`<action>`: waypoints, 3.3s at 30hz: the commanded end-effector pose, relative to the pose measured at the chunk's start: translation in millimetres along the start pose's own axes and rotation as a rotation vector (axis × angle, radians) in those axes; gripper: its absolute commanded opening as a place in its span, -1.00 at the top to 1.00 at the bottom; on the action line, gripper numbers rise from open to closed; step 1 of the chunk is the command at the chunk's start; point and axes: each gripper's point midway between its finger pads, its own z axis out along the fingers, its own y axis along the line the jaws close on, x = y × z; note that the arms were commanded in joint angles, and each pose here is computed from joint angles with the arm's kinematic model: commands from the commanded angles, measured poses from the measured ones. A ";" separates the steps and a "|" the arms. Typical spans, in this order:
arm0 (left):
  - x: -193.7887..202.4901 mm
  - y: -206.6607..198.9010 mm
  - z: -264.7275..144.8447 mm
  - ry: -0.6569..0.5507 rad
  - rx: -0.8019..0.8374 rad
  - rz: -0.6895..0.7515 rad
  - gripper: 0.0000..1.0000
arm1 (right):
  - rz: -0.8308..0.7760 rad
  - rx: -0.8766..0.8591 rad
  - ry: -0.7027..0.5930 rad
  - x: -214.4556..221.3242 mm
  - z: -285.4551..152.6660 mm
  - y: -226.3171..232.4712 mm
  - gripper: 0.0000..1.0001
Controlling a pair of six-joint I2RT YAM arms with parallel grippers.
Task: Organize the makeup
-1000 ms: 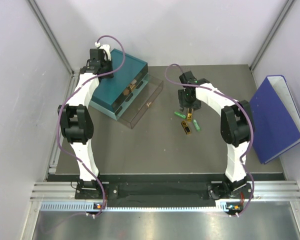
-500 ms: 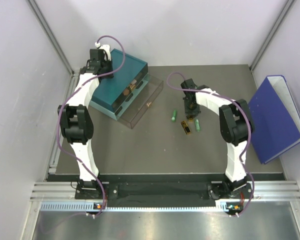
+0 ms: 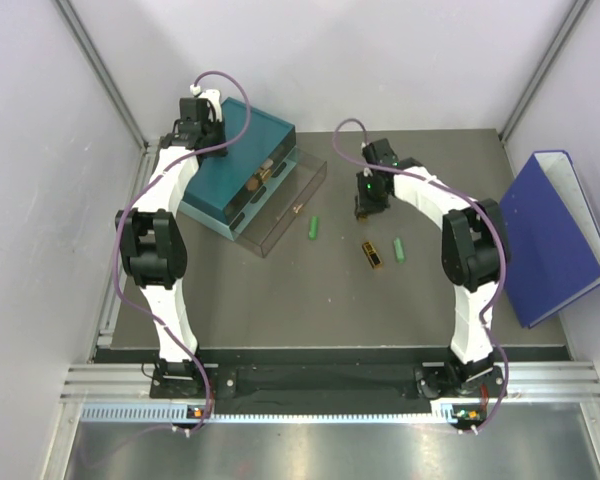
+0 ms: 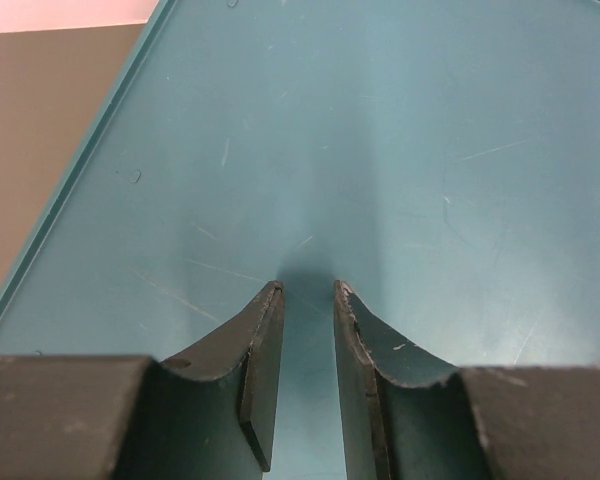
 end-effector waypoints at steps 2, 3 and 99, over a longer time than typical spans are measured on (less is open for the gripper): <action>144.8 -12.1 4.1 0.477 0.036 -0.030 0.37 | 0.027 -0.332 -0.224 -81.6 -52.9 70.3 1.00; 144.5 -12.1 4.3 0.476 0.036 -0.030 0.37 | 0.029 -0.372 -0.237 -86.8 -57.2 78.9 1.00; 155.5 -15.0 9.5 0.507 0.051 -0.030 0.35 | -0.368 -0.160 0.065 37.6 -26.4 51.4 0.93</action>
